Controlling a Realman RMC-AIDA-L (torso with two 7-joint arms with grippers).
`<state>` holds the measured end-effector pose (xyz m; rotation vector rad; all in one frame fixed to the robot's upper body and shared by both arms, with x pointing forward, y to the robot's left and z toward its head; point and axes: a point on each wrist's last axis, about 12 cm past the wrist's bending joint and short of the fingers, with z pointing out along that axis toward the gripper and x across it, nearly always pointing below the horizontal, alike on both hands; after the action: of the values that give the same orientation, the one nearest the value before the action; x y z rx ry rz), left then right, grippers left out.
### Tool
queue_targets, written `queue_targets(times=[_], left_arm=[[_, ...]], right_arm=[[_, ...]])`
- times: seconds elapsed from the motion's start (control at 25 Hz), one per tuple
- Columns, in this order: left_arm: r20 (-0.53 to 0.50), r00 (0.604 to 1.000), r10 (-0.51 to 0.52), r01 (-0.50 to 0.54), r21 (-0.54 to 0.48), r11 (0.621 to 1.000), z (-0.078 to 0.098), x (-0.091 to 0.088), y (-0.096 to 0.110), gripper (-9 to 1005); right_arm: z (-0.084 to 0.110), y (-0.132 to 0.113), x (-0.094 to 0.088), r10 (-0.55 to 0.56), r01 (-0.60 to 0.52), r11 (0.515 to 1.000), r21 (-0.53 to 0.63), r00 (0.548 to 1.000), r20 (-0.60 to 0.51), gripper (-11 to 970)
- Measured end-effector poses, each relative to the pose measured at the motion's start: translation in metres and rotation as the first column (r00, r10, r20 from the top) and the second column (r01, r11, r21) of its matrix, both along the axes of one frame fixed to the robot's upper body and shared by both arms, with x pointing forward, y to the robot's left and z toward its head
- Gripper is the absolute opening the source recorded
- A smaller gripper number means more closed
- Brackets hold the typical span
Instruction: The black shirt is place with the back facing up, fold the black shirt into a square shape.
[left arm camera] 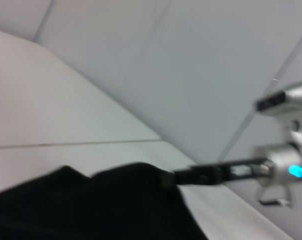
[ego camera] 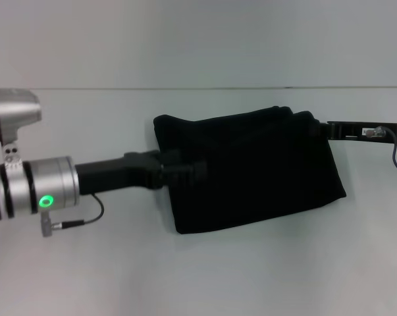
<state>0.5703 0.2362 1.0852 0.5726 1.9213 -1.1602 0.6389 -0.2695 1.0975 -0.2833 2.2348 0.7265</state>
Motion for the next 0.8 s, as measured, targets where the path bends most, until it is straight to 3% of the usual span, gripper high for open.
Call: queue_targets(times=[0.16, 0.32, 0.44, 0.64, 0.8], left_arm=[[-0.068, 0.988, 0.137, -0.136, 0.013, 0.991, -0.002, 0.020, -0.003, 949], [-0.159, 0.942, 0.294, -0.294, 0.025, 0.955, -0.003, 0.039, -0.001, 948], [-0.230, 0.898, 0.376, -0.378, 0.035, 0.925, -0.003, 0.050, -0.001, 948], [-0.295, 0.850, 0.437, -0.444, 0.048, 0.895, -0.006, 0.058, -0.003, 949], [-0.327, 0.827, 0.457, -0.464, 0.060, 0.884, -0.008, 0.063, -0.008, 949]], right_arm=[[-0.002, -0.006, -0.002, -0.013, 0.013, 1.000, 0.000, 1.000, -0.008, 50], [0.000, -0.014, -0.005, -0.023, 0.023, 1.000, 0.016, 1.000, -0.011, 53], [0.005, -0.027, -0.009, -0.035, 0.036, 0.998, 0.049, 0.999, -0.010, 284], [0.022, -0.057, -0.016, -0.064, 0.062, 0.988, 0.141, 0.998, 0.013, 462], [0.033, -0.065, -0.017, -0.037, 0.036, 0.986, 0.165, 0.999, 0.006, 642]])
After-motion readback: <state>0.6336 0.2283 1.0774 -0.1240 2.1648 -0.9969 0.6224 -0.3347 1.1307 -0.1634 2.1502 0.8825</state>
